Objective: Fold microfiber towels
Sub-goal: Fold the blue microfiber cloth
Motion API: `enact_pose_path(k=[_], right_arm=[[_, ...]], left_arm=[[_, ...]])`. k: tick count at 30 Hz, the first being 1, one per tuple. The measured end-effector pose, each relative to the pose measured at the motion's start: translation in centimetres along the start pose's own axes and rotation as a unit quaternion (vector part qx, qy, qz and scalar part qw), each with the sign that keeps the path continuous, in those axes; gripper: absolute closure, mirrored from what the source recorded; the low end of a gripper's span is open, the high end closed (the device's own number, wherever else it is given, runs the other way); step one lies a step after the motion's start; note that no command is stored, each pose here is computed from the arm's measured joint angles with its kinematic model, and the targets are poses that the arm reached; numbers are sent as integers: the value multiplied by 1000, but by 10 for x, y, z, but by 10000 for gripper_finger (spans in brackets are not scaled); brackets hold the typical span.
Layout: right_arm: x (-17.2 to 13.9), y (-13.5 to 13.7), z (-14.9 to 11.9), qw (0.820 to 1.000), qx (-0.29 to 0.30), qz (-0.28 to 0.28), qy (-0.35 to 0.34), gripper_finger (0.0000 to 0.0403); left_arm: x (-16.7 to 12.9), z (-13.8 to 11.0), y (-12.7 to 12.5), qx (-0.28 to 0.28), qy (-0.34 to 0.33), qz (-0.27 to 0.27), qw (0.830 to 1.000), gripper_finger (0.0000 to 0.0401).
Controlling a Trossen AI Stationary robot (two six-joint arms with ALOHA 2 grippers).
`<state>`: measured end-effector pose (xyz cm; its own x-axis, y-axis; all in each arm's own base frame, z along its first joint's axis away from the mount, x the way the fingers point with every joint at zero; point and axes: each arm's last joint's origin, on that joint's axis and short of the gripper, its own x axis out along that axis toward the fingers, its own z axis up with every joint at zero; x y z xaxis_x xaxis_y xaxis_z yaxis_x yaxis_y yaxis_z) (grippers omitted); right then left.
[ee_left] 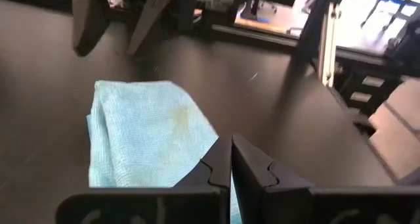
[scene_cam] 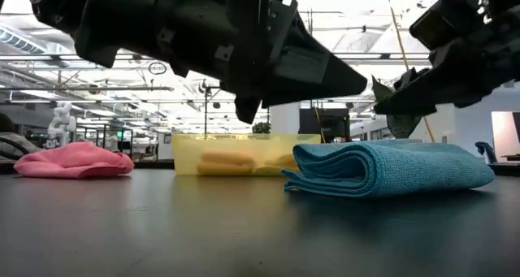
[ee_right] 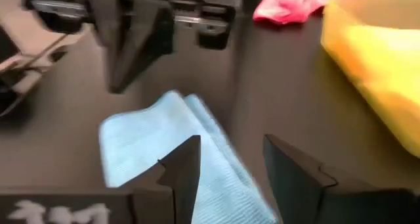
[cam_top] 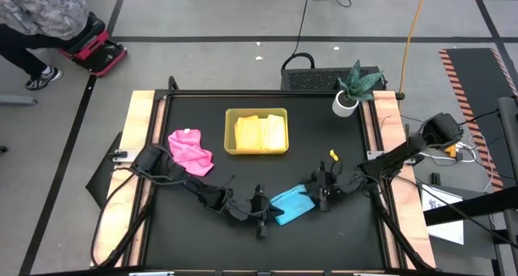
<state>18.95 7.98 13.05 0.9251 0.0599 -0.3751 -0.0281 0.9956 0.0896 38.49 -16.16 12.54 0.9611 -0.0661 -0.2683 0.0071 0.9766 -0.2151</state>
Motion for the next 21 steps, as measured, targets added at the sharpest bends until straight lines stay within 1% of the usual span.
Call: enact_pose_path(k=[1,3,4,5,7,9,13,15,17,21], right_arm=[[-1,1,0,1000,-1,13,5,243],[-3,4,-2,998,-8,60,27,247],[-3,5,-4,996,-10,80,40,253],[-2,5,-6,995,-10,89,52,261],[1,4,-11,994,-11,83,64,282],[4,2,-17,995,-17,59,76,307],[12,-2,-29,993,-16,39,110,365],[14,-2,-35,992,-13,36,121,390],[15,-2,-37,991,-17,37,124,397],[13,-1,-31,993,-14,43,107,386]], left_arm=[[0,-1,0,8,1,0,1000,392],[3,-3,2,12,-3,3,1000,397],[4,-4,3,12,-2,4,1000,398],[5,-6,6,13,5,9,1000,396],[7,-11,10,-1,13,15,1000,390],[8,-16,14,-15,36,27,999,386],[6,-28,20,-32,95,55,993,396],[6,-31,21,-41,109,64,991,398],[5,-31,21,-47,113,67,990,394],[0,-23,16,-47,112,60,991,386]])
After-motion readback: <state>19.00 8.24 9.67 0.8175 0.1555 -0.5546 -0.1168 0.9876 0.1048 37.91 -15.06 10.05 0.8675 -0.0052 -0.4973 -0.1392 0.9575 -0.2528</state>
